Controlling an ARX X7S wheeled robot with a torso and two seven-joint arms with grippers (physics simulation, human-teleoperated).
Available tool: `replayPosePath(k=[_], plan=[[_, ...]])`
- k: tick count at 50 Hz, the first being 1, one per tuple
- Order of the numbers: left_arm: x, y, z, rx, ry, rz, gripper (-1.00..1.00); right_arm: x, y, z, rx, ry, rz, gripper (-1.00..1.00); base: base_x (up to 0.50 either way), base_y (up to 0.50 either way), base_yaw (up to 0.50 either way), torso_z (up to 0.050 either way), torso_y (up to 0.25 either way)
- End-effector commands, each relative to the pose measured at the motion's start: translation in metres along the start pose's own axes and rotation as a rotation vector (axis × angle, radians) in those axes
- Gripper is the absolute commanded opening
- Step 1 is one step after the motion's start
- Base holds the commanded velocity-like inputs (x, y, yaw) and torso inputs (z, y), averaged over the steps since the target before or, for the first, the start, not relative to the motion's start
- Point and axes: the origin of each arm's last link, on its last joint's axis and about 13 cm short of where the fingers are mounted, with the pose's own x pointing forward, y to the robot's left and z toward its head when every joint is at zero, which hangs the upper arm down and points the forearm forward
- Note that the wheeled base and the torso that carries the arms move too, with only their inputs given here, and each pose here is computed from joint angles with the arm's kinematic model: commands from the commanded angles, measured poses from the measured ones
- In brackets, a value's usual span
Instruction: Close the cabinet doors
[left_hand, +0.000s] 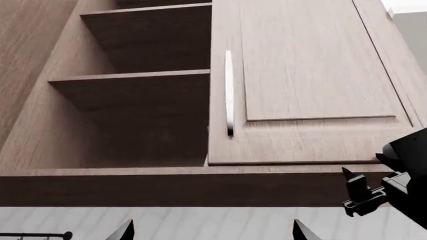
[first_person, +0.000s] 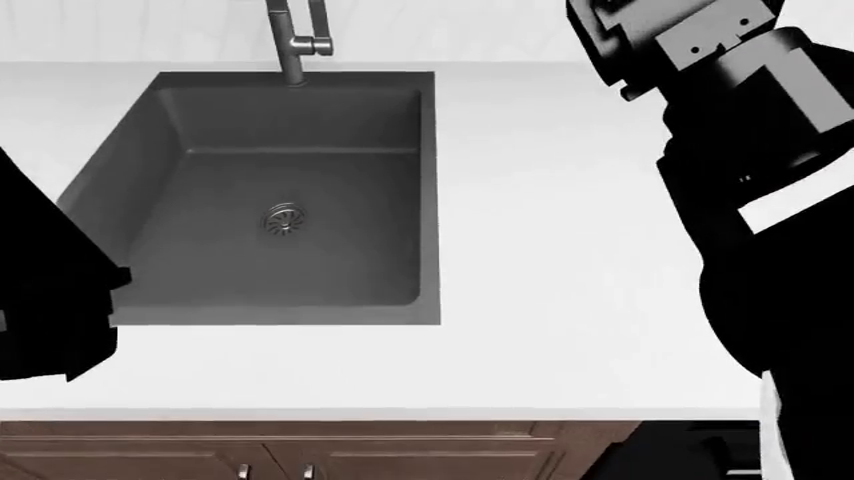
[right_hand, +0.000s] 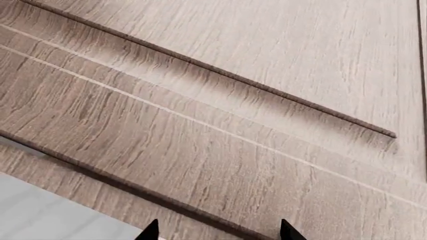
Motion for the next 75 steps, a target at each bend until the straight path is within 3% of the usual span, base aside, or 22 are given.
replayPosePath(k=[1,4,8,10,11,12,14,15,17,19,24,28,32,39,75], plan=[[-0.002,0.0,0.001,-0.007,0.005,-0.002,1.0,-0.035,0.015,-0.057,-0.061,0.285,0.145,1.0,0.01,0.0,0.01,0.0,-0.011],[-0.001,0.0,0.001,-0.008,0.005,-0.002,1.0,-0.039,0.017,-0.061,-0.039,0.294,0.162,1.0,0.0,0.0,0.0,0.0,-0.012],[0.0,0.001,0.0,-0.007,0.001,0.0,1.0,-0.043,0.028,-0.06,0.099,0.222,0.187,1.0,0.0,0.0,0.0,0.0,-0.012],[0.001,-0.001,-0.002,-0.021,-0.001,-0.011,1.0,-0.071,-0.021,-0.084,0.056,0.317,-0.013,1.0,0.0,0.0,0.0,0.0,-0.013],[0.001,-0.003,-0.003,-0.027,0.001,-0.016,1.0,-0.081,-0.022,-0.08,0.121,0.315,-0.031,1.0,0.0,0.0,0.0,0.0,-0.01],[0.002,-0.004,-0.005,-0.035,0.002,-0.025,1.0,-0.095,-0.025,-0.077,0.131,0.298,-0.041,1.0,0.0,0.0,0.0,0.0,0.0],[0.002,-0.006,-0.006,-0.045,0.003,-0.032,1.0,-0.117,-0.01,-0.051,0.242,0.213,0.013,1.0,0.0,0.0,0.0,0.0,0.0],[0.003,-0.007,-0.006,-0.056,0.0,-0.037,1.0,-0.136,-0.017,-0.042,0.297,0.189,-0.044,1.0,0.0,0.0,0.0,0.0,0.0],[0.004,-0.008,-0.008,-0.07,0.0,-0.047,1.0,-0.165,-0.009,-0.004,0.464,0.095,0.008,1.0,0.0,0.0,0.0,0.0,0.0],[0.006,-0.011,-0.012,-0.087,0.001,-0.057,1.0,-0.2,-0.01,0.036,0.564,-0.008,0.022,1.0,0.0,0.0,0.0,0.0,0.0],[0.008,-0.016,-0.021,-0.121,0.01,-0.081,1.0,-0.242,-0.032,0.079,0.521,-0.148,-0.085,1.0,0.0,0.0,0.0,0.0,0.0],[0.008,-0.016,-0.022,-0.123,0.012,-0.085,1.0,-0.251,-0.041,0.089,0.533,-0.194,-0.13,1.0,0.0,0.0,0.0,0.0,0.0],[0.01,-0.013,-0.021,-0.106,0.007,-0.069,1.0,-0.267,-0.045,0.082,0.561,-0.194,-0.193,1.0,0.0,0.0,0.0,0.0,0.0],[0.012,-0.008,-0.02,-0.097,0.005,-0.045,1.0,-0.264,-0.041,0.073,0.495,-0.19,-0.225,1.0,0.0,0.0,0.0,0.0,0.0],[0.011,-0.008,-0.016,-0.092,-0.006,-0.048,1.0,-0.266,-0.04,0.072,0.504,-0.149,-0.207,1.0,0.0,0.44,0.0,0.0,0.0]])
